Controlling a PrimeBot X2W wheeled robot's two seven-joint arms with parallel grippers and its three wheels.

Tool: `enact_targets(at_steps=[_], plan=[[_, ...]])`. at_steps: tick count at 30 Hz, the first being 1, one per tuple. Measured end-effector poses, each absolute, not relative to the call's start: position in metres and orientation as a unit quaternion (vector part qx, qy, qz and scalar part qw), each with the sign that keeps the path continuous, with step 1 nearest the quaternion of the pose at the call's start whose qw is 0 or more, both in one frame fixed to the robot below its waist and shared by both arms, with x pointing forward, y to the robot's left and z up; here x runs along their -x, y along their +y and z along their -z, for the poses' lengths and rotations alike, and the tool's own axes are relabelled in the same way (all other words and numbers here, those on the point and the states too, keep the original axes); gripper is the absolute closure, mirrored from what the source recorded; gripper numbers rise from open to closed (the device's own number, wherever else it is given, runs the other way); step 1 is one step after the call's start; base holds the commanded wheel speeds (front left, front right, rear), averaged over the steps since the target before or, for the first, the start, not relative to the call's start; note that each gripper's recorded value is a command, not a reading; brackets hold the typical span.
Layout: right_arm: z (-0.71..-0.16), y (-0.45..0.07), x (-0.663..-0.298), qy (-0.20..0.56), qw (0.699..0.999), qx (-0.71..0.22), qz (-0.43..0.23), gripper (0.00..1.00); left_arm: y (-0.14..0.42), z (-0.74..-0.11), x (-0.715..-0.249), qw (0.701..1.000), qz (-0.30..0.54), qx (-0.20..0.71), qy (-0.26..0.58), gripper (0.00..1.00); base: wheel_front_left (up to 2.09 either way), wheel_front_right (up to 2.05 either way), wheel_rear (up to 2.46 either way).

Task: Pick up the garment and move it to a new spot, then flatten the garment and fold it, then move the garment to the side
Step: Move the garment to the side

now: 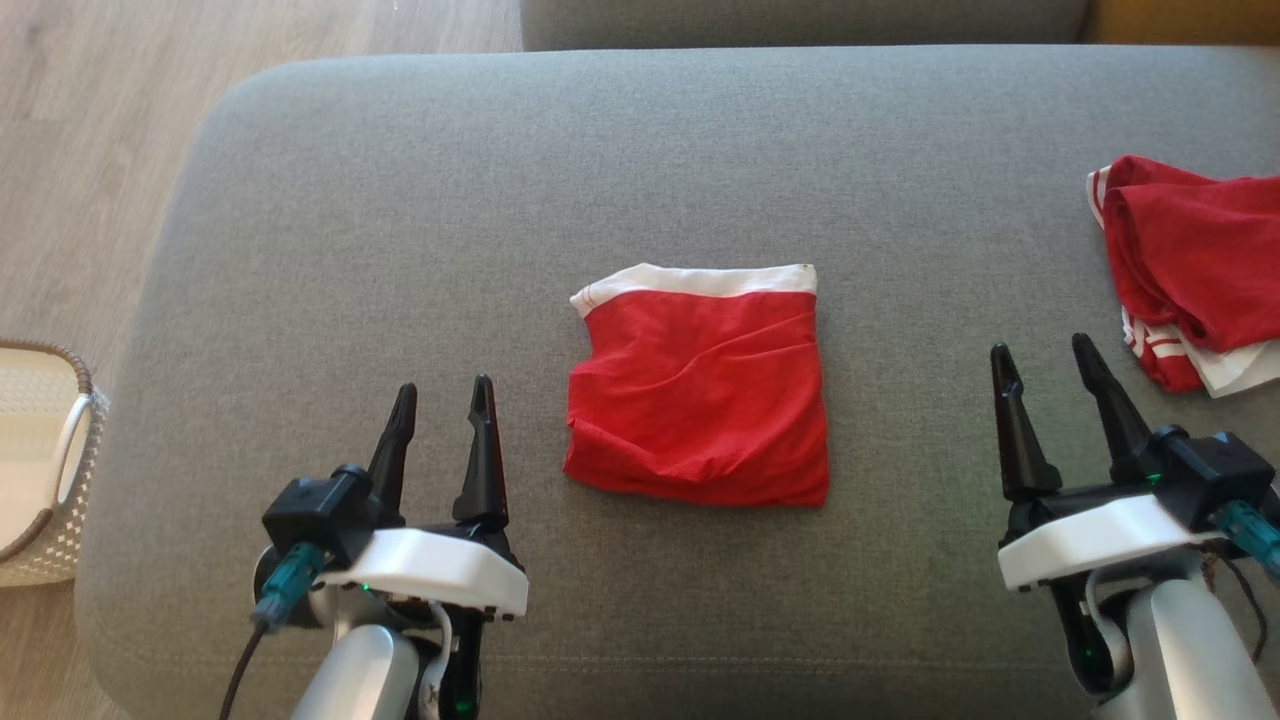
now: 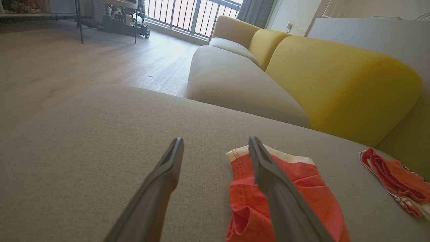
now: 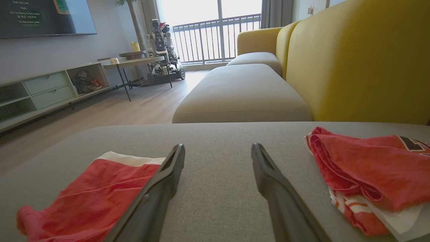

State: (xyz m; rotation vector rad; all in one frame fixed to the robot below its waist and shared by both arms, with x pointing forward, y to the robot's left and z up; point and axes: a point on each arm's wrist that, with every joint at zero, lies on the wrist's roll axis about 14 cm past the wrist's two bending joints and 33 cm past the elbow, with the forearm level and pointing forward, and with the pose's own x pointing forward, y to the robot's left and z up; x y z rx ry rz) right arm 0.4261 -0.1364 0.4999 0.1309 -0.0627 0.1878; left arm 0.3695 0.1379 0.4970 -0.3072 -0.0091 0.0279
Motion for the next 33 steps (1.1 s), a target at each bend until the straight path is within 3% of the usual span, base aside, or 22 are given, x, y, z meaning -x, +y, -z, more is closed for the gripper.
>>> enact_targets(at_steps=[5, 11, 23, 33], plan=[[-0.497, -0.136, -0.429, -0.028, 0.993, -0.067, -0.092, 0.0, 0.137, -0.494, -0.369, 0.988, -0.013, 0.155, 0.001, 0.0, 0.0, 0.0, 0.0], [-0.462, -0.115, -0.428, 0.031, 0.989, -0.083, -0.117, 0.0, 0.136, -0.486, -0.366, 0.988, -0.012, 0.154, 0.013, 0.0, 0.0, 0.0, 0.0], [-0.417, -0.058, -0.452, 0.128, 0.967, -0.124, -0.182, 0.0, 0.155, -0.476, -0.362, 0.987, -0.042, 0.153, 0.027, 0.0, 0.0, 0.0, 0.0], [-0.392, -0.022, -0.45, 0.193, 0.943, -0.166, -0.215, 0.0, 0.169, -0.471, -0.355, 0.986, -0.067, 0.152, 0.034, 0.0, 0.0, 0.0, 0.0]])
